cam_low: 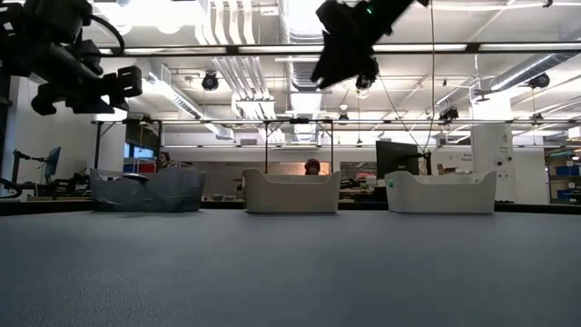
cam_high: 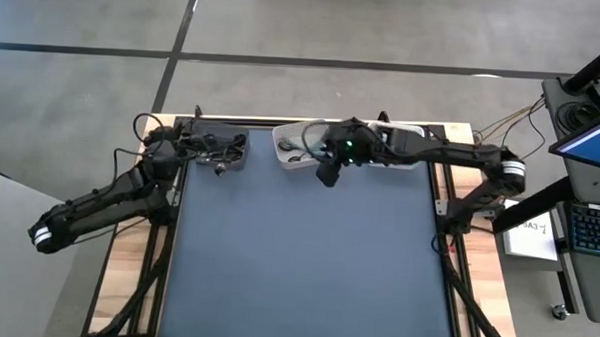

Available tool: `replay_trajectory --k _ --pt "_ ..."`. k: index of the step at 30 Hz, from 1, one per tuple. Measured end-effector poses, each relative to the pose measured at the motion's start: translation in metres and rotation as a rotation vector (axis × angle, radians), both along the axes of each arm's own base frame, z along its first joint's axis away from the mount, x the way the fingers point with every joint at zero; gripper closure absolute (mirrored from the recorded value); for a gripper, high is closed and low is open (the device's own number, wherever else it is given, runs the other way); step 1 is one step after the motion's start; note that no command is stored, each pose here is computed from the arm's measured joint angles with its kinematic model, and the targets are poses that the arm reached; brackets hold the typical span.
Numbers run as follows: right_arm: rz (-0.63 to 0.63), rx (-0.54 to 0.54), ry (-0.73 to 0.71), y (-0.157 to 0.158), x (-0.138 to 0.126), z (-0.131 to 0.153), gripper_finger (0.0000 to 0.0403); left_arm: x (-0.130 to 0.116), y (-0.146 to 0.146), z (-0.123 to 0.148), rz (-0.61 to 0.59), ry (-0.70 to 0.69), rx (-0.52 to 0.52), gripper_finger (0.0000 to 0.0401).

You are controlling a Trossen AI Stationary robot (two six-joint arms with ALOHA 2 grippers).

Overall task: Sort silverware by color (type)
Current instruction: Return to Home Position

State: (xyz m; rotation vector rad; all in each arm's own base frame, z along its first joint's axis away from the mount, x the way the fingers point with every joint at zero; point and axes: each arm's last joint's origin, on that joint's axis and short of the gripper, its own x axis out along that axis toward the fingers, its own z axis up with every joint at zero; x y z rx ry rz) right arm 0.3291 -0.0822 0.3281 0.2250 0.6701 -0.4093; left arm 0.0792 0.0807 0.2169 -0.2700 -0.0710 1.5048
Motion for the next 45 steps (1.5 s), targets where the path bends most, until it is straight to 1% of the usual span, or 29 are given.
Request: replay_trajectory --k 4,9,12,14,16,20,23,33,40,45 --pt "-0.057 0.058 -0.061 0.005 -0.021 -0.034 0.0259 0.0 0.0 -0.001 0.0 0.009 -0.006 0.0278" --pt "-0.132 0.134 -0.245 0.013 -0.053 -0.067 0.0259 0.002 0.001 -0.003 0.001 0.023 -0.017 0.0278" --pt "-0.175 0.17 -0.318 0.018 -0.077 -0.084 0.0259 0.003 0.002 -0.004 0.002 0.027 -0.024 0.0278" --pt "-0.218 0.17 -0.37 0.021 -0.093 -0.091 0.0259 0.004 0.003 -0.005 0.004 0.016 -0.03 0.0278" --pt "-0.269 0.15 -0.403 0.023 -0.11 -0.096 0.0259 0.004 0.003 -0.005 0.006 0.001 -0.034 0.0278" --pt "-0.375 0.144 -0.463 0.028 -0.139 -0.108 0.0259 0.006 0.004 -0.007 0.008 0.004 -0.043 0.0278" --pt "-0.401 0.141 -0.504 0.031 -0.156 -0.113 0.0259 0.006 0.004 -0.008 0.008 0.012 -0.048 0.0278" --pt "-0.529 0.07 -0.594 0.036 -0.193 -0.144 0.0259 0.008 0.006 -0.01 0.013 -0.004 -0.062 0.0278" --pt "-0.534 0.065 -0.668 0.039 -0.208 -0.159 0.0259 0.008 0.006 -0.01 0.013 -0.003 -0.064 0.0278" --pt "-0.609 0.031 -0.703 0.039 -0.218 -0.171 0.0259 0.008 0.006 -0.01 0.013 -0.003 -0.064 0.0278"
